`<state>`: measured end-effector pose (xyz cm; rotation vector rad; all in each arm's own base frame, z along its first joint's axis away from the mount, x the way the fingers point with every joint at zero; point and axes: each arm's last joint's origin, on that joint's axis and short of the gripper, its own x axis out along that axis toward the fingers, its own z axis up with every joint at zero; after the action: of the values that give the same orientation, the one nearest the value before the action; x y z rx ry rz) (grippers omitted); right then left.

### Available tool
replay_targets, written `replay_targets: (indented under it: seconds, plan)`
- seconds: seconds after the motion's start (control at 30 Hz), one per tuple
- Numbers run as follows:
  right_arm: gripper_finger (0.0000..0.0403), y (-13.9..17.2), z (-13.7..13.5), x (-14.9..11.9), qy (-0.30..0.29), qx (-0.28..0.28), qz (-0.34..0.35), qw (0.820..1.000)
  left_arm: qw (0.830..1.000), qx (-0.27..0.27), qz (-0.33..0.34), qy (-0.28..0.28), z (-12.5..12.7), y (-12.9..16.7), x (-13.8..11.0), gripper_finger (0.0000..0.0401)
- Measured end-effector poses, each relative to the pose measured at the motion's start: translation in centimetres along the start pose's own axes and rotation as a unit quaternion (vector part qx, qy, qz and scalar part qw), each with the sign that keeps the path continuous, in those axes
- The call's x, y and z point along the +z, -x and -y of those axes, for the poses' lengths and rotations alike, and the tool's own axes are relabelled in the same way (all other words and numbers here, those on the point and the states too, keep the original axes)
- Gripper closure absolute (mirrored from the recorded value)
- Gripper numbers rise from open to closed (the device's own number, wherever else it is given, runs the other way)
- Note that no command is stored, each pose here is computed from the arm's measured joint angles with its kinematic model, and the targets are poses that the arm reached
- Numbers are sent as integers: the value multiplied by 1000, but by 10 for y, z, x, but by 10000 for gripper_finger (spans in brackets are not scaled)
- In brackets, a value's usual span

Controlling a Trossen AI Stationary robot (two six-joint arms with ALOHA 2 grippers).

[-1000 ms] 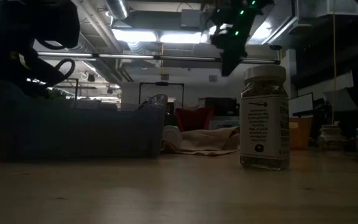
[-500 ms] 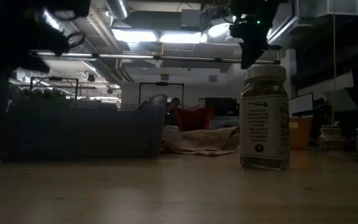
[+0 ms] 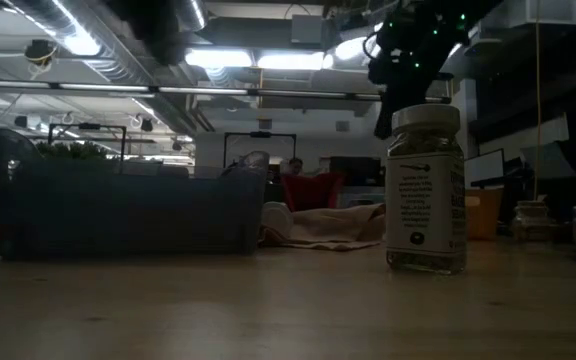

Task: Sort spices by type
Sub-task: Put the orange seasoning pack into the right transparent bin

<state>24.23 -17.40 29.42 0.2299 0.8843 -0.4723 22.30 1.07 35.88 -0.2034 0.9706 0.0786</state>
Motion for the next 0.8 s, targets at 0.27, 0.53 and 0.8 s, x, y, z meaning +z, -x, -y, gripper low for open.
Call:
replay_targets:
  seconds: [0.27, 0.53, 0.8]
  plan:
    - [245, -9, -35, -3, 49, 39, 9, 998, 975, 54, 194, -93, -39, -29, 62, 383]
    - [245, -4, -68, -7, 97, 36, 3, 995, 961, 117, 233, -90, -98, -96, 96, 382]
    - [245, 21, -93, -9, 117, 25, 41, 992, 953, 147, 256, -63, -157, -150, 102, 382]
